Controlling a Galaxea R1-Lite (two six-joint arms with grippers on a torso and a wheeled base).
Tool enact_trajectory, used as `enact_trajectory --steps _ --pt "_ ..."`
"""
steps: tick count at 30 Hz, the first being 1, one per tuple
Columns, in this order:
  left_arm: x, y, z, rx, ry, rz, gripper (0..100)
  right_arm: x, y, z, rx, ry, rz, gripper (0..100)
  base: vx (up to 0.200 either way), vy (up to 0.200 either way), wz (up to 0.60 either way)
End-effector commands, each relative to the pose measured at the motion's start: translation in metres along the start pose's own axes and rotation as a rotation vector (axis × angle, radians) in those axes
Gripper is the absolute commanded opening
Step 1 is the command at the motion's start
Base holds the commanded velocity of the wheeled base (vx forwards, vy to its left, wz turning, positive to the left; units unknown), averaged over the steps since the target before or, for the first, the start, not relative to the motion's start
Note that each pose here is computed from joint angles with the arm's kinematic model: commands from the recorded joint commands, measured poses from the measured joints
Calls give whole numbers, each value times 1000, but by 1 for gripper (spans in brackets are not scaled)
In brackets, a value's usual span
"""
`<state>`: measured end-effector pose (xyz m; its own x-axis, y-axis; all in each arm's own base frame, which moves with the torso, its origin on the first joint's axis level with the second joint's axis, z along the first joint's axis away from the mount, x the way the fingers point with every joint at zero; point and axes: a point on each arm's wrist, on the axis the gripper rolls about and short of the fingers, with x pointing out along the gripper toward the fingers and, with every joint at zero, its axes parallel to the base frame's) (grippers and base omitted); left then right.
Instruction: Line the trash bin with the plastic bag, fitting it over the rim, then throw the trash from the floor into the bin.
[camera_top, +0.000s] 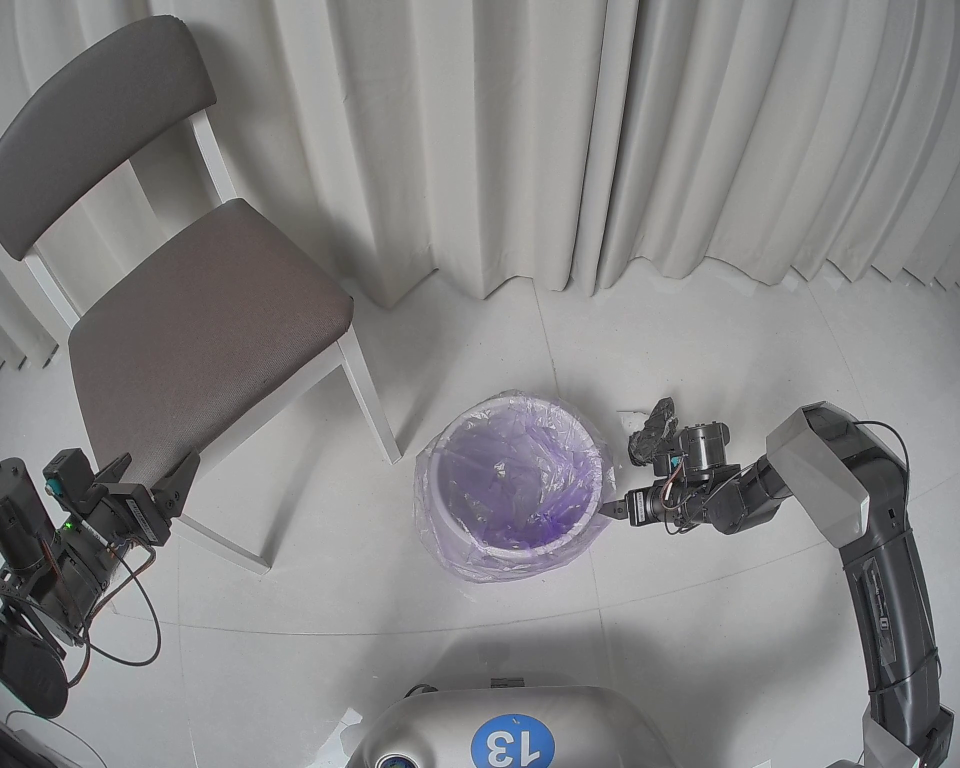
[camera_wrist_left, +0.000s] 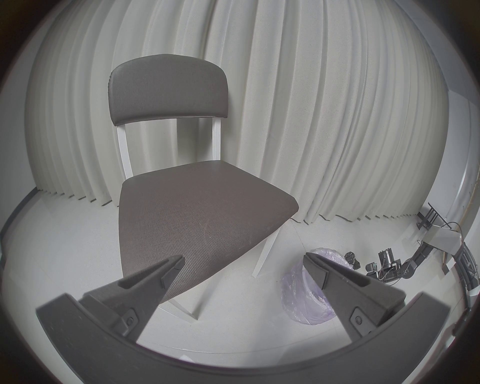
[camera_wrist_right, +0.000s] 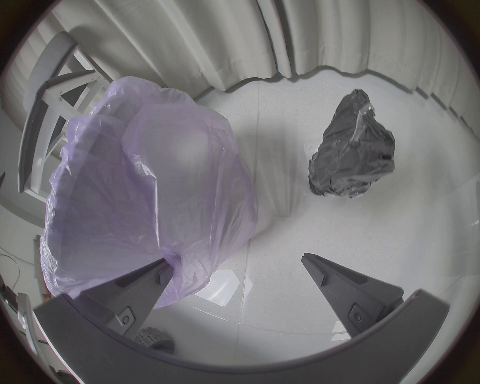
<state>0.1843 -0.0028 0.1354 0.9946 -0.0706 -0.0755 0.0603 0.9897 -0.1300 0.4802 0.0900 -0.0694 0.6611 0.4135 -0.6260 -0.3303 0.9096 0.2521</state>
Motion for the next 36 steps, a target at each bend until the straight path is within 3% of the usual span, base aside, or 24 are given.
enact_trajectory --steps 1,9,15,23,27,31,36 --pt "0 0 -3 -2 14 -3 100 -53 19 37 35 -52 107 100 0 0 0" --pt "2 -11 -7 -4 42 -78 100 -113 -7 70 -7 -95 30 100 0 0 0" --pt "10 -18 -11 -2 51 -115 100 -128 -19 81 -5 -129 -2 100 0 0 0" --pt "8 -20 -30 40 36 -144 100 -144 -7 100 -44 -263 -116 100 0 0 0" --pt "2 -25 -25 82 3 -155 100 -170 6 107 -69 -333 -132 100 0 0 0" --pt "-7 -28 -13 67 -61 -188 100 -172 9 105 -84 -342 -128 100 0 0 0" --pt "-9 -32 -13 -23 -55 -206 100 -160 5 99 -88 -318 -132 100 40 0 0"
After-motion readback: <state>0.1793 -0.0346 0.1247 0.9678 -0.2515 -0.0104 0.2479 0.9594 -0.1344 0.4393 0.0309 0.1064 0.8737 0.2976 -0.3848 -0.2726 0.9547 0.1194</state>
